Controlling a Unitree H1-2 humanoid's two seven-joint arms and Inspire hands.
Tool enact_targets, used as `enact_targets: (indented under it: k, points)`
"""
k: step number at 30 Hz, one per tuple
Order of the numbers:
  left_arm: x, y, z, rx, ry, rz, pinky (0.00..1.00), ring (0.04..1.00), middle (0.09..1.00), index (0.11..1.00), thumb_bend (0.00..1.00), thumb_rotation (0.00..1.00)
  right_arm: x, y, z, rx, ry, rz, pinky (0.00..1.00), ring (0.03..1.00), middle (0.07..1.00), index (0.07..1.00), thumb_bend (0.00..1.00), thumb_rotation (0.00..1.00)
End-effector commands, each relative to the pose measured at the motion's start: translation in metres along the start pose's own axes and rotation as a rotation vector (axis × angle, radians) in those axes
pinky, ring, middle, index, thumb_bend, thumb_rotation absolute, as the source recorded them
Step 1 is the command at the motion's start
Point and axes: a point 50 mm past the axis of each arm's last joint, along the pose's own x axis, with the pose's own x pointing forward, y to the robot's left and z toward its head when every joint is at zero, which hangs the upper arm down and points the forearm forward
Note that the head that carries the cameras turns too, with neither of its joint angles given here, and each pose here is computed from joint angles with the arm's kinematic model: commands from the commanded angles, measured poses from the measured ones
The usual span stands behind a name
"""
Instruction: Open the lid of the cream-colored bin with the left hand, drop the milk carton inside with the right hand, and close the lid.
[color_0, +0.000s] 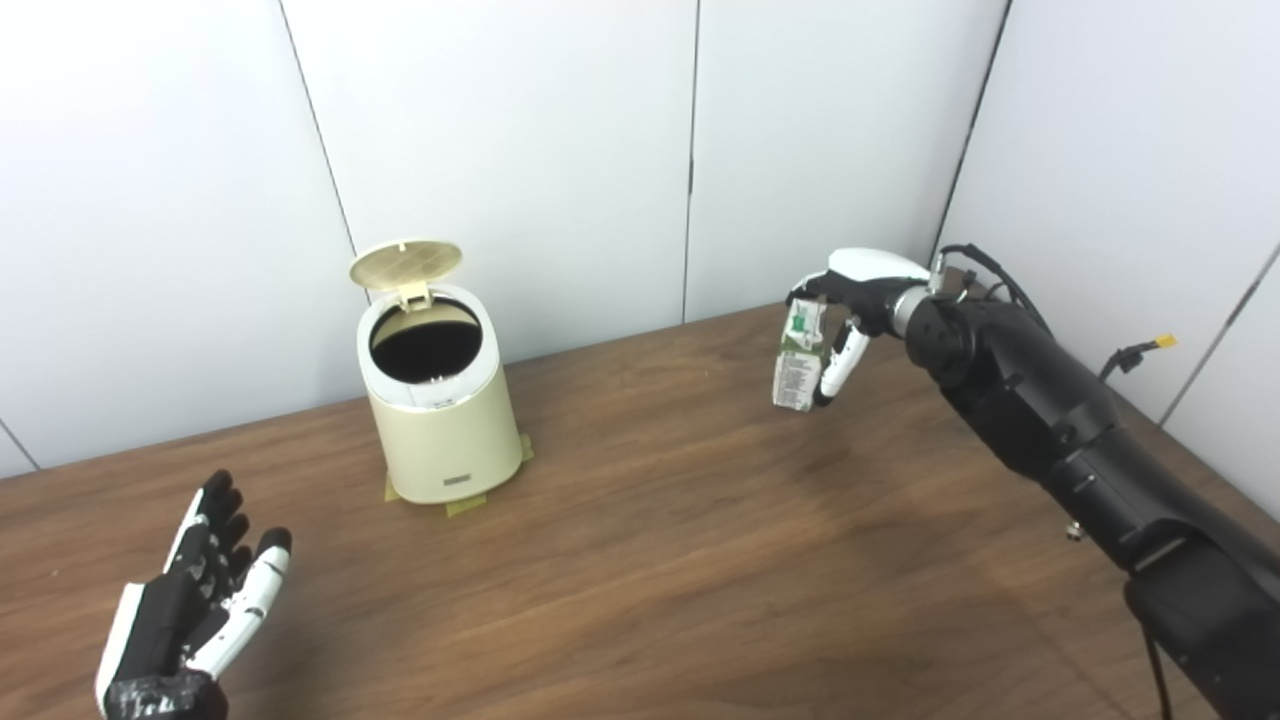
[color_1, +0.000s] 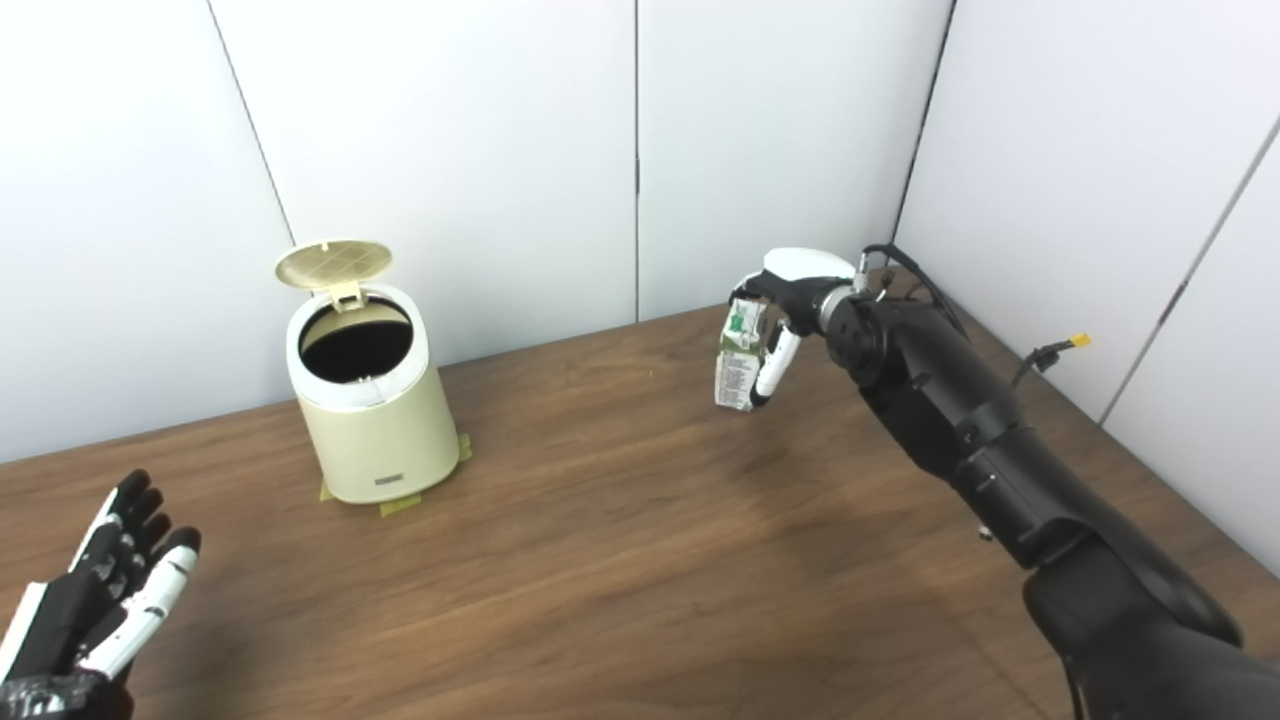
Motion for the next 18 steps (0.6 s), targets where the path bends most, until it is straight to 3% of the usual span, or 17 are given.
enact_targets:
  k: [1, 13, 14, 16, 18]
  points:
    - [0.004, -0.001, 0.018, 0.003, -0.087, -0.012, 1.00, 1.000, 1.000, 1.000, 0.34, 0.23, 0.000, -0.038, 0.006, -0.005, -0.003, -0.115, 0.76, 0.859, 0.869, 0.813, 0.96, 0.13]
    - [0.008, -0.002, 0.013, 0.037, -0.076, -0.019, 1.00, 1.000, 1.000, 1.000, 0.34, 0.27, 0.013, -0.030, 0.008, -0.033, 0.009, -0.134, 0.60, 0.735, 0.782, 0.774, 0.95, 0.19]
    - [0.008, -0.002, 0.013, 0.042, -0.075, -0.021, 1.00, 1.000, 0.999, 1.000, 0.35, 0.27, 0.014, -0.029, 0.009, -0.026, 0.011, -0.140, 0.57, 0.718, 0.767, 0.771, 0.95, 0.18]
    - [0.008, -0.002, 0.012, 0.054, -0.070, -0.023, 1.00, 1.000, 1.000, 1.000, 0.36, 0.28, 0.015, -0.029, 0.010, 0.002, 0.014, -0.147, 0.43, 0.578, 0.666, 0.770, 0.94, 0.16]
    - [0.008, -0.002, 0.011, 0.070, -0.063, -0.027, 1.00, 1.000, 0.999, 1.000, 0.35, 0.27, 0.014, -0.030, 0.013, 0.009, 0.015, -0.158, 0.43, 0.593, 0.678, 0.774, 0.93, 0.15]
